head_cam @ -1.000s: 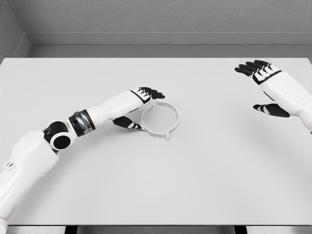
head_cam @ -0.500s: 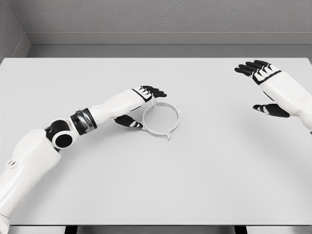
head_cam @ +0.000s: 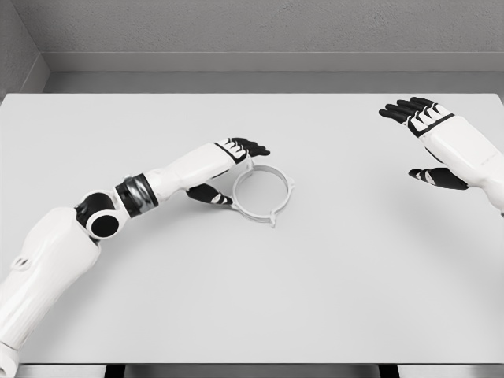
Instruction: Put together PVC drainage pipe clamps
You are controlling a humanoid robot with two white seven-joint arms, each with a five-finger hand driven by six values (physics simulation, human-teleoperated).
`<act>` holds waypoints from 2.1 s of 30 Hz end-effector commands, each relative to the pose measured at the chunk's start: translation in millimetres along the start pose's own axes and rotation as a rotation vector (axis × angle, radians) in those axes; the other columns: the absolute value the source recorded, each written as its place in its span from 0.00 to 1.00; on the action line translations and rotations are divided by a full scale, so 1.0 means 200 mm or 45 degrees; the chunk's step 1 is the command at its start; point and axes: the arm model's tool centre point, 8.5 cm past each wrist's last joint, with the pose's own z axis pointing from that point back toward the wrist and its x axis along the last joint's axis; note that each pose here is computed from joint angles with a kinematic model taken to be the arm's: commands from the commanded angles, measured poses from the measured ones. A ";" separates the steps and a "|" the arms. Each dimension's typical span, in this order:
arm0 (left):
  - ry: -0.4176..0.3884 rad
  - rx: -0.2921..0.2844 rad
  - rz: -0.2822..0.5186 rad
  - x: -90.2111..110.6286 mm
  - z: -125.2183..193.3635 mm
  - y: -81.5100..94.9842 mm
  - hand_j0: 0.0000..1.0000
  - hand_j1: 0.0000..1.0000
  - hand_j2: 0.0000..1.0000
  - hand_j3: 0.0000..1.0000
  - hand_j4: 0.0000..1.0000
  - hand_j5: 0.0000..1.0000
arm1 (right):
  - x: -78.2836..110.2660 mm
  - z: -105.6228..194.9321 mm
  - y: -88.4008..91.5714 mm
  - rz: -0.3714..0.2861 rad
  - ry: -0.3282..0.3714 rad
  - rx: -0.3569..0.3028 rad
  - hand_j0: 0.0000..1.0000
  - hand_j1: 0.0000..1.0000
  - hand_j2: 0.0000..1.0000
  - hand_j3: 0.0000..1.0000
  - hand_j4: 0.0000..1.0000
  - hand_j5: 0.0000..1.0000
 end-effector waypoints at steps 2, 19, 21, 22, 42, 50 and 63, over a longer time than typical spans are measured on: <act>0.000 0.008 0.007 0.00 0.00 0.00 1.00 1.00 1.00 1.00 1.00 1.00 | 0.00 0.00 0.00 -0.007 0.000 -0.006 1.00 1.00 1.00 1.00 1.00 1.00; 0.005 0.034 0.012 -0.01 0.03 0.04 1.00 1.00 1.00 1.00 1.00 1.00 | 0.00 0.00 0.00 -0.007 0.000 -0.006 1.00 1.00 1.00 1.00 1.00 1.00; 0.005 0.034 0.012 -0.01 0.03 0.04 1.00 1.00 1.00 1.00 1.00 1.00 | 0.00 0.00 0.00 -0.007 0.000 -0.006 1.00 1.00 1.00 1.00 1.00 1.00; 0.005 0.034 0.012 -0.01 0.03 0.04 1.00 1.00 1.00 1.00 1.00 1.00 | 0.00 0.00 0.00 -0.007 0.000 -0.006 1.00 1.00 1.00 1.00 1.00 1.00; 0.306 0.049 -0.170 -0.32 0.57 0.38 1.00 1.00 1.00 1.00 1.00 1.00 | 0.16 -0.92 0.21 0.220 -0.234 0.439 1.00 1.00 1.00 1.00 1.00 1.00; 0.342 0.021 -0.192 -0.35 0.64 0.40 1.00 1.00 1.00 1.00 1.00 1.00 | 0.30 -1.11 0.34 0.125 -0.284 0.503 1.00 1.00 1.00 1.00 1.00 1.00; 0.386 0.018 -0.229 -0.38 0.73 0.47 1.00 1.00 1.00 1.00 1.00 1.00 | 0.36 -1.23 0.38 0.082 -0.314 0.535 1.00 1.00 1.00 1.00 1.00 1.00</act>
